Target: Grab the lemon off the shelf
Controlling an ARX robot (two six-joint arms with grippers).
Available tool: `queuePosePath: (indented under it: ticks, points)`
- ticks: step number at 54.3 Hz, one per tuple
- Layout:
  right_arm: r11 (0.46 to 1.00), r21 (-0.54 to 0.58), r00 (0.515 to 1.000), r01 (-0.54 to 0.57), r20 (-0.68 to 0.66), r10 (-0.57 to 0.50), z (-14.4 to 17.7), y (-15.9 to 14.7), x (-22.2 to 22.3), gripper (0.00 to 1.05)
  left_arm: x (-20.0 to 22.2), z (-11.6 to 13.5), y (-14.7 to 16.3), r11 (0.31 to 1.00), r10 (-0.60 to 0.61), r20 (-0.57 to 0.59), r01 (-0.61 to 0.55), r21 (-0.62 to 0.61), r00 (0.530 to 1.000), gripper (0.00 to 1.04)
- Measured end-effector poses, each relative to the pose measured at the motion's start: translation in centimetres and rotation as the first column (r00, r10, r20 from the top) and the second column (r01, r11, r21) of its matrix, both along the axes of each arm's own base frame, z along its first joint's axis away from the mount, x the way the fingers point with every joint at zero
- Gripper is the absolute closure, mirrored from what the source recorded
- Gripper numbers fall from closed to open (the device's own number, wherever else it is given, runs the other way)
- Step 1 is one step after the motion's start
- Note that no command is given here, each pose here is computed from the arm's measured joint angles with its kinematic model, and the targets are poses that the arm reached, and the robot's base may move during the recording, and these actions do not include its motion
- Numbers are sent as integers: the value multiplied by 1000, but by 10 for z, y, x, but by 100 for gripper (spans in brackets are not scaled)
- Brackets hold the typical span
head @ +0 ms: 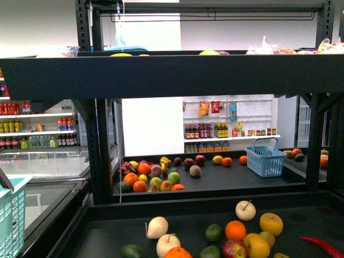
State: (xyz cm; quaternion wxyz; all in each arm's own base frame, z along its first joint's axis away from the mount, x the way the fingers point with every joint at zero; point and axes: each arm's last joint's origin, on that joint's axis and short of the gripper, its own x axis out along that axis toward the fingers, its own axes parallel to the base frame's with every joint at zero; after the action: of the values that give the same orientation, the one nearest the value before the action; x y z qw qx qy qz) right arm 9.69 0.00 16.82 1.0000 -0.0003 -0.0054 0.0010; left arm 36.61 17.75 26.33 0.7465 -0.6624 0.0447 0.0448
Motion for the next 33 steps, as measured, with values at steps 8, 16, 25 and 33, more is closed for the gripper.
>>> queuePosePath:
  ticks: [8,16,25,33]
  points:
    - [1000,0,1000,0,0,0,0,0,0,7,15,-6,-2,1000,8,-6,-8,-17,1000,8]
    - [1000,0,1000,0,0,0,0,0,0,7,29,-5,-3,1000,17,10,-17,-8,1000,8]
    - [1000,0,1000,0,0,0,0,0,0,7,35,5,-5,999,26,37,-27,20,999,12]
    - [1000,0,1000,0,0,0,0,0,0,7,36,2,-5,998,31,21,-32,48,999,36]
